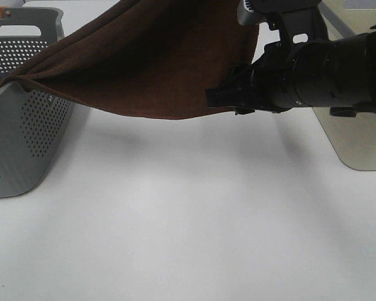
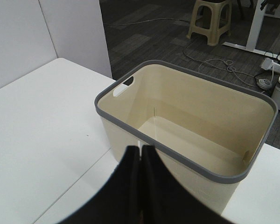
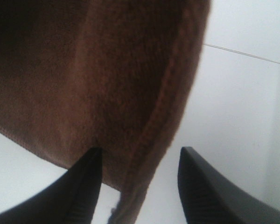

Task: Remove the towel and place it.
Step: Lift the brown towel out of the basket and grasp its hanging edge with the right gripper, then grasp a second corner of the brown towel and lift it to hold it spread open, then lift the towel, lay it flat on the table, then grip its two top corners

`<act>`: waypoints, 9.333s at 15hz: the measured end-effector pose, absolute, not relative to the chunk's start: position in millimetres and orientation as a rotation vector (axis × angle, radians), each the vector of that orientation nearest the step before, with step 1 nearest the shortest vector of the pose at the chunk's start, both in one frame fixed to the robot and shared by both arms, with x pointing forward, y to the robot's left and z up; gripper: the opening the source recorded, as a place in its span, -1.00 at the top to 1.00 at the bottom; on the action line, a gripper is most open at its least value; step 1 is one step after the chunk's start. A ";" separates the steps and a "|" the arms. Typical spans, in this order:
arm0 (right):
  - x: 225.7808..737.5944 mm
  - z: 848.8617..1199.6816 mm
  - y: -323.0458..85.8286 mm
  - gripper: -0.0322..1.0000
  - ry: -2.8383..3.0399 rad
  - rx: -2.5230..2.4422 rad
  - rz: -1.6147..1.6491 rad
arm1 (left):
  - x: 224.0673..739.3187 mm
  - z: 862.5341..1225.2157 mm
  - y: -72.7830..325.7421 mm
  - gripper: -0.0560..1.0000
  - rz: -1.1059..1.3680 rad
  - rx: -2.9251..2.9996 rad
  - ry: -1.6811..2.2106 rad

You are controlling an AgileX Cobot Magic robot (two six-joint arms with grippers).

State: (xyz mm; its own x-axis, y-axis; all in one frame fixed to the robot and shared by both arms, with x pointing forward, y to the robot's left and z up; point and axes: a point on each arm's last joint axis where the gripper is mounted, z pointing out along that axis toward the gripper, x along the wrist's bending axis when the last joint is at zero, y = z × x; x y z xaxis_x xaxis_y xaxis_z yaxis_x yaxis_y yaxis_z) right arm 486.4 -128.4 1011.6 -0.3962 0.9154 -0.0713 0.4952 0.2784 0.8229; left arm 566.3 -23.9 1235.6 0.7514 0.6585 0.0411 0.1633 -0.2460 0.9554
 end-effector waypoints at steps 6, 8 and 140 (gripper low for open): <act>491.3 1007.0 -124.4 0.94 2.014 1.258 0.982 | 567.3 1235.5 -22.9 0.89 0.558 1.797 0.639; 490.4 1010.6 -125.7 0.94 2.017 1.216 0.973 | 570.4 1234.5 -20.7 0.89 0.613 1.807 0.647; 535.7 1085.2 -153.1 0.27 2.471 1.590 0.725 | 558.2 1092.7 136.9 -0.40 0.388 1.857 1.661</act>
